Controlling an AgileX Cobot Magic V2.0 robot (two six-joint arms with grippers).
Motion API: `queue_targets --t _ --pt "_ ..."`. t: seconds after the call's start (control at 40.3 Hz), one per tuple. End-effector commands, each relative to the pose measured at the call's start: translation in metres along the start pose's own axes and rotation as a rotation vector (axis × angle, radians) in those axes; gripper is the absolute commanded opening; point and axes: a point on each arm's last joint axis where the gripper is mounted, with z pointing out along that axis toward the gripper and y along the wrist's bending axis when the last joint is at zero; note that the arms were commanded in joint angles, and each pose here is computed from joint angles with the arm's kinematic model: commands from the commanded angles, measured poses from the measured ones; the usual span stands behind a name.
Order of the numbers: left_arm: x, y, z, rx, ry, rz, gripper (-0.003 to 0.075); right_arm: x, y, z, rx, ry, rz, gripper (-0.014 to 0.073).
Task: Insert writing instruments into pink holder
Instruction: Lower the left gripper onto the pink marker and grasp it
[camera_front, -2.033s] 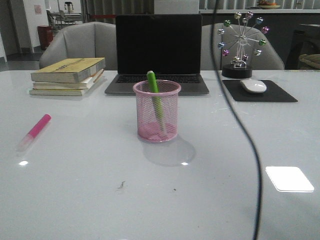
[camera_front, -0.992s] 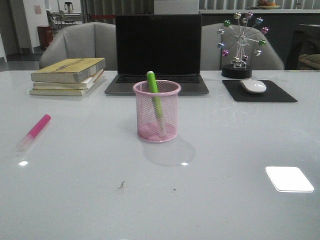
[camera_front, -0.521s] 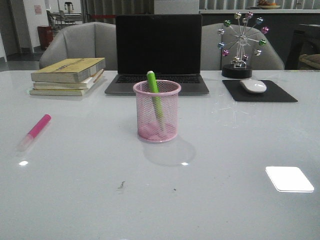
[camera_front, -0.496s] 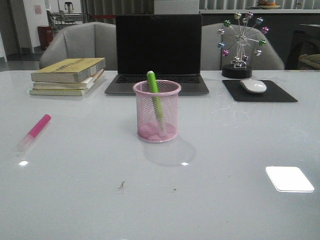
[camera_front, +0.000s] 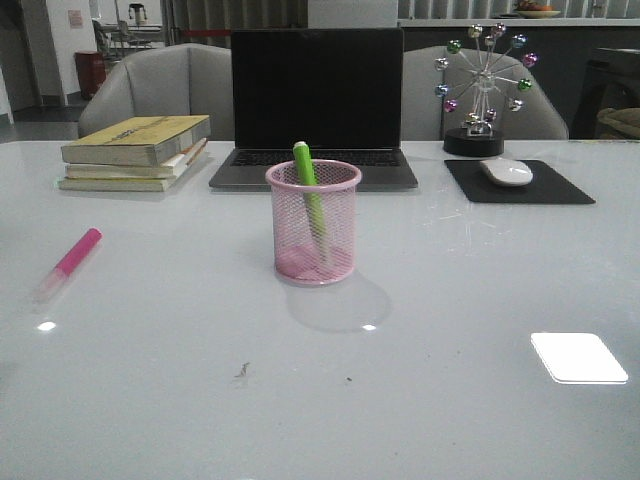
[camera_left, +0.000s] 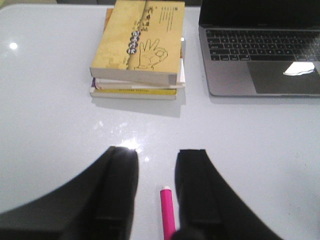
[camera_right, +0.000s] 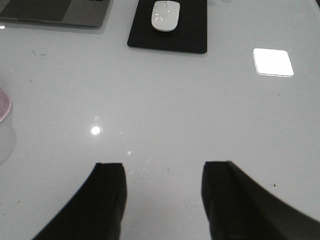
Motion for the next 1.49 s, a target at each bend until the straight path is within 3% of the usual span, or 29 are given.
queue_targets --t 0.0,0.372,0.719,1.463 --pt "-0.027 -0.006 -0.002 0.024 -0.077 -0.03 0.0377 -0.015 -0.002 -0.006 0.018 -0.102 0.006 0.0453" --pt "0.004 -0.017 0.064 0.064 0.271 -0.077 0.0376 -0.012 -0.001 -0.006 0.008 -0.068 0.012 0.0453" --pt "0.044 -0.02 0.105 0.062 0.457 -0.078 0.0376 -0.009 0.0 -0.006 0.002 -0.039 0.012 0.0453" --pt "0.062 -0.017 0.133 0.045 0.528 -0.06 0.0376 -0.005 0.0 -0.006 -0.007 0.004 0.011 0.0453"
